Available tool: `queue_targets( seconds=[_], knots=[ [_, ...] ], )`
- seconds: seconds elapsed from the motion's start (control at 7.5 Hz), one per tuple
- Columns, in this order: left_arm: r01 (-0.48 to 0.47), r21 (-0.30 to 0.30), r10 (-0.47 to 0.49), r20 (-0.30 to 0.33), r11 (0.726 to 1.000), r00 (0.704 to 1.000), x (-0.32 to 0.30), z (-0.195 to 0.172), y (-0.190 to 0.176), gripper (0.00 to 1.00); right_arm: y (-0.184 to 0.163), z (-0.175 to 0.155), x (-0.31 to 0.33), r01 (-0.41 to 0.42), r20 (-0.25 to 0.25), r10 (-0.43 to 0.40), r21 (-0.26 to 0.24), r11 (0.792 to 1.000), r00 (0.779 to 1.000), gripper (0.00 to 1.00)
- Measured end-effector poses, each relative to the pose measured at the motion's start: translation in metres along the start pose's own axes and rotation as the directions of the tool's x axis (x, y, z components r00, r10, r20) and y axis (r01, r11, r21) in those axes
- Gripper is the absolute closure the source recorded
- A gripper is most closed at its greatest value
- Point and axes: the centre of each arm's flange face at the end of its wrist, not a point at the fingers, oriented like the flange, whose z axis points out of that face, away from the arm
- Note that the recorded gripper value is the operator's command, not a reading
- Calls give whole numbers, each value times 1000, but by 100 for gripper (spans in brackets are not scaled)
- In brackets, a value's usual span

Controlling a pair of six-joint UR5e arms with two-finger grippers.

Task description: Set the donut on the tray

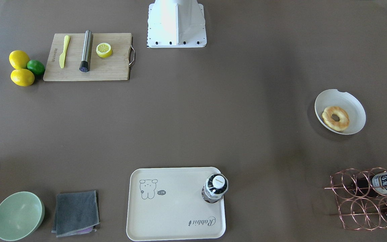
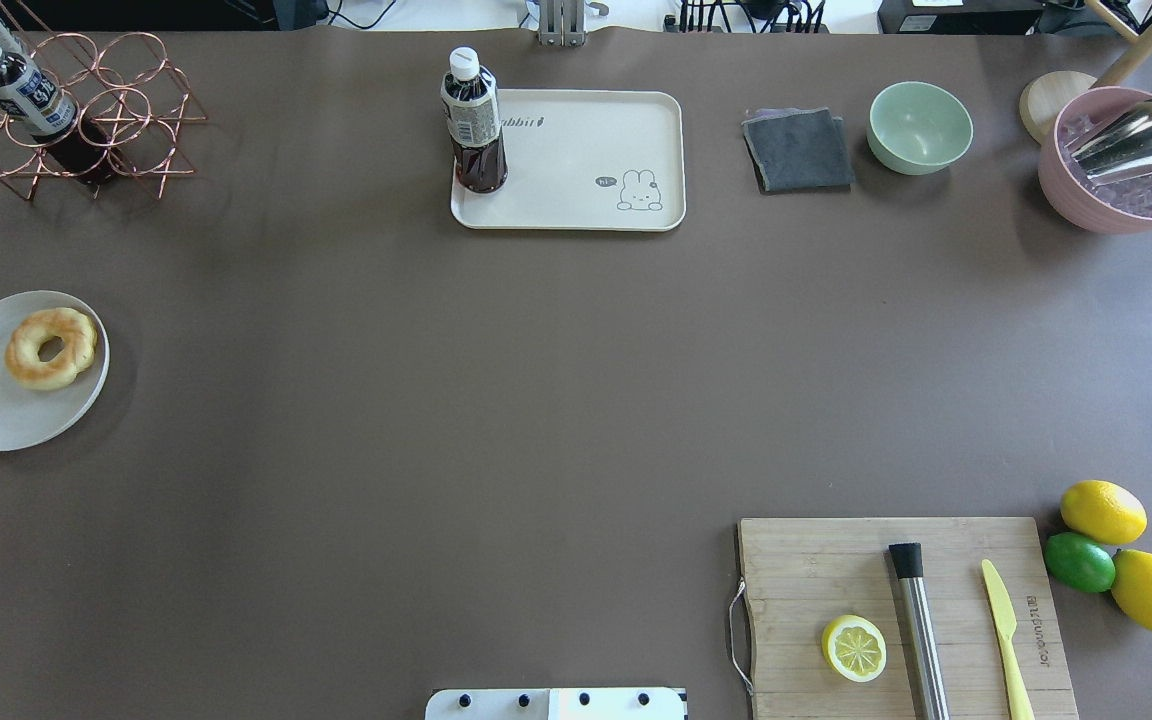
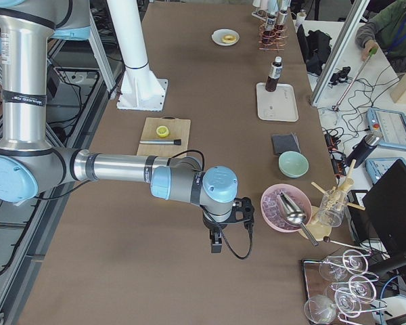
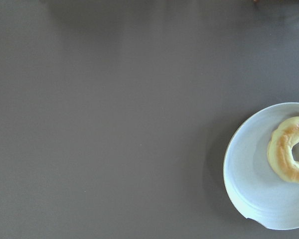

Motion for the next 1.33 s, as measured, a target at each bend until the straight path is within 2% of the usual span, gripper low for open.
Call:
queue_targets(
  seconds=[0.67,1.07,1.33],
  knots=[
    [-27,20,27,8,999,1000,8,-7,-1,1,2,-2,2,-8,10,8,7,1000,1000,0],
    [-85,79,85,11,993,996,13,-13,-8,1,3,-3,3,-11,11,11,10,1000,1000,0],
    [-152,137,151,14,979,988,20,-20,-15,1,4,-5,5,-20,24,19,17,1000,1000,0]
  ],
)
